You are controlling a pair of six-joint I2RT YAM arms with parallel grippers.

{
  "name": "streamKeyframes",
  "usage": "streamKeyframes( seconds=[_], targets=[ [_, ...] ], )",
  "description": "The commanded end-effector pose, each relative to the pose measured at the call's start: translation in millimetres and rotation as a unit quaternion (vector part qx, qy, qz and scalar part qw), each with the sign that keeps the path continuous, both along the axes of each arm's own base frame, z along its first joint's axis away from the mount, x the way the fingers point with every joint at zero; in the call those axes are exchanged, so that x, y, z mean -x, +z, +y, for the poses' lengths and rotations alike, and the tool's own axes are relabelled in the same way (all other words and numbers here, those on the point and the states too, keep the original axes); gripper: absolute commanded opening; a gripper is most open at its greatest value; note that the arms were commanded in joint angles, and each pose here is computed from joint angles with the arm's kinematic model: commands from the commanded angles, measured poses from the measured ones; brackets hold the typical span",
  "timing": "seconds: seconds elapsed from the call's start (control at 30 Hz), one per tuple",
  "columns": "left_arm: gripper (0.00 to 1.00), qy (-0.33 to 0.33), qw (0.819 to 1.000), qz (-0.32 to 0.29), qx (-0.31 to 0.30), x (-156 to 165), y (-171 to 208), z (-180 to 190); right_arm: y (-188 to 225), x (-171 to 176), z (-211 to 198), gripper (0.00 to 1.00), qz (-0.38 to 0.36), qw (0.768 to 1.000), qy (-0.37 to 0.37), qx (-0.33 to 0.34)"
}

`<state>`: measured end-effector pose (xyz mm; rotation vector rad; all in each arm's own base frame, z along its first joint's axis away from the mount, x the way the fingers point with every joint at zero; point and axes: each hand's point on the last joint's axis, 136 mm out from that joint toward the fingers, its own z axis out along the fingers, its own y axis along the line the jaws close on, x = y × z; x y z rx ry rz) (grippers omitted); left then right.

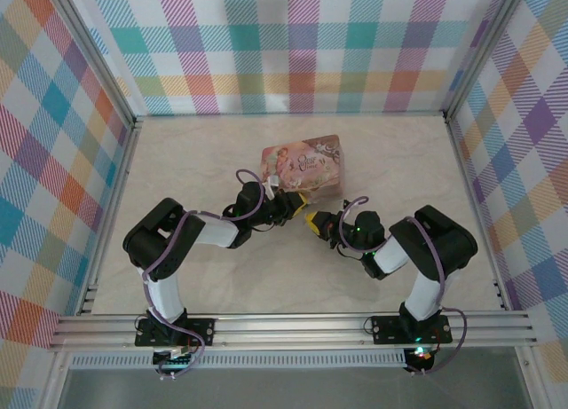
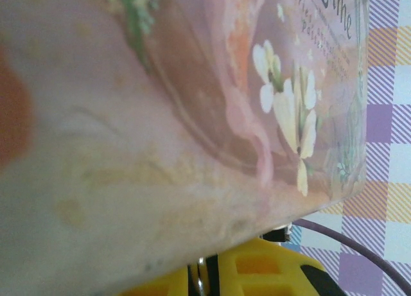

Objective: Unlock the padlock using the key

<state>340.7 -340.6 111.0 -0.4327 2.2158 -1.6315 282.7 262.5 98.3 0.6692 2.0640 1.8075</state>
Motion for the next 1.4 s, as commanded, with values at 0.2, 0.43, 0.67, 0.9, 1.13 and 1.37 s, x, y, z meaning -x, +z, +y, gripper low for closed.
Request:
streamKeyframes(
  seconds=[0.2,0.43,0.67,0.9,1.13,1.37],
  targets=[
    [0.0,-0.013,0.998,-0.034,0.048,-6.5,32.8,-9.1,21.4,1.2,2.7,0.0,-0.036,0.999,0.005,-0.016],
    [0.0,-0.018,0.998,-0.033,0.051,-3.8,33.4,-9.4,23.5,-2.5,0.2,0.0,-0.039,0.999,-0.007,-0.016],
    [0.0,-0.019,0.998,-0.033,0.055,-2.2,33.6,-9.3,27.9,-7.6,2.2,0.0,-0.045,0.999,-0.01,-0.02],
    [0.0,-0.016,0.998,-0.034,0.058,-2.7,34.4,-8.6,28.4,-8.7,-1.8,0.0,-0.046,0.999,-0.022,-0.019],
    [0.0,-0.017,0.998,-0.03,0.058,-2.6,30.6,-9.2,34.9,-7.5,-3.3,0.0,-0.054,0.998,-0.023,-0.023],
    [0.0,-0.018,0.997,-0.029,0.064,-2.2,32.0,-10.1,27.0,-8.0,-6.3,0.0,-0.043,0.998,-0.03,-0.017]
  ],
)
